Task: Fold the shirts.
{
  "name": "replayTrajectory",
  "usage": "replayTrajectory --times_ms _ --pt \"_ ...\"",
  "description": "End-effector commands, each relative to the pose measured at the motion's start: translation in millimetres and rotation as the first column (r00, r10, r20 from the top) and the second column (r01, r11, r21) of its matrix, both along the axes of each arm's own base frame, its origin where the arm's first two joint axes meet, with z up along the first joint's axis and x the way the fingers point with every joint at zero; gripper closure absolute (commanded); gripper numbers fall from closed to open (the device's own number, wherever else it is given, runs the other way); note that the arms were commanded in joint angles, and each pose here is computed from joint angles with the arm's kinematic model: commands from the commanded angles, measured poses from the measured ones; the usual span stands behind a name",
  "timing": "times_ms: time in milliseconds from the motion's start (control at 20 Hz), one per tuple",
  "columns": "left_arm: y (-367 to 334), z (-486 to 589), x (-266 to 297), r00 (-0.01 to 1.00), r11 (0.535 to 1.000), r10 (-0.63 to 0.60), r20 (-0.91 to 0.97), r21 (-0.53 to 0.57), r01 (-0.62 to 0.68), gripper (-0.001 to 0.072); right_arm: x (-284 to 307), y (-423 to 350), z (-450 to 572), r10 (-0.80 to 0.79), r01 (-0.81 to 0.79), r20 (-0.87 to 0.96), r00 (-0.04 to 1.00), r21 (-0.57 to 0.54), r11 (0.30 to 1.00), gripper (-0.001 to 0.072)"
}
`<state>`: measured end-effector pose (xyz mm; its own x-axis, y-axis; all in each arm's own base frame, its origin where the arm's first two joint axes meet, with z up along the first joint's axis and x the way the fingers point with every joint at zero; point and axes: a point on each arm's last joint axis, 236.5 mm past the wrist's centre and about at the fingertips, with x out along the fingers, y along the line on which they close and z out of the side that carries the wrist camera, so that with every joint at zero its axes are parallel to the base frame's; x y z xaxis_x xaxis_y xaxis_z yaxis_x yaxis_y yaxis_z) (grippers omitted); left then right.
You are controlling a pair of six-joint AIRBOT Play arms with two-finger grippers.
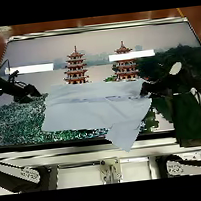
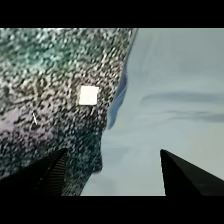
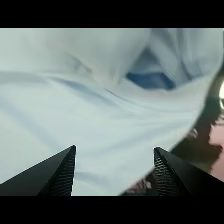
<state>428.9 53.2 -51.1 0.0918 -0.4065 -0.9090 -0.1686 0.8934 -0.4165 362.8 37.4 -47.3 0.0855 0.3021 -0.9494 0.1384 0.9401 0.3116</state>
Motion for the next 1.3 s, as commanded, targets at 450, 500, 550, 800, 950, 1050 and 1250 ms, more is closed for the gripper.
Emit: replayTrajectory --times_ms 450,500,550,800,950,1050,1250 --pt "-6 -52 -155 0.968 0.956 0.136 -0.209 -0.229 -0.184 0.0028 -143 -67 -3 -0.199 0.194 -0.160 0.967 -0.047 0.980 0.0108" --pt "-17 -53 -147 0.972 0.947 0.145 -0.187 -0.258 -0.191 0.0029 -136 -65 -3 -0.209 0.207 -0.135 0.968 -0.033 0.978 0.0109" --pt "-24 -55 -144 0.975 0.947 0.138 -0.176 -0.267 -0.182 0.0029 -127 -64 -2 -0.224 0.224 -0.101 0.969 -0.019 0.974 0.0109" --pt "-48 -66 -142 0.979 0.959 0.062 -0.192 -0.261 -0.112 0.0029 -111 -59 1 -0.252 0.253 -0.050 0.966 0.018 0.967 0.0109" --pt "-57 -68 -142 0.975 0.959 0.052 -0.214 -0.260 -0.108 0.0031 -112 -59 0 -0.251 0.252 -0.051 0.967 0.016 0.968 0.0109" --pt "-60 -69 -144 0.974 0.962 0.038 -0.225 -0.256 -0.097 0.0222 -125 -64 -3 -0.203 0.202 -0.086 0.975 -0.018 0.979 0.0111" --pt "-60 -69 -146 0.970 0.962 0.046 -0.238 -0.251 -0.107 0.0617 -169 -40 -24 -0.131 0.143 -0.230 0.964 0.036 0.989 0.0111"
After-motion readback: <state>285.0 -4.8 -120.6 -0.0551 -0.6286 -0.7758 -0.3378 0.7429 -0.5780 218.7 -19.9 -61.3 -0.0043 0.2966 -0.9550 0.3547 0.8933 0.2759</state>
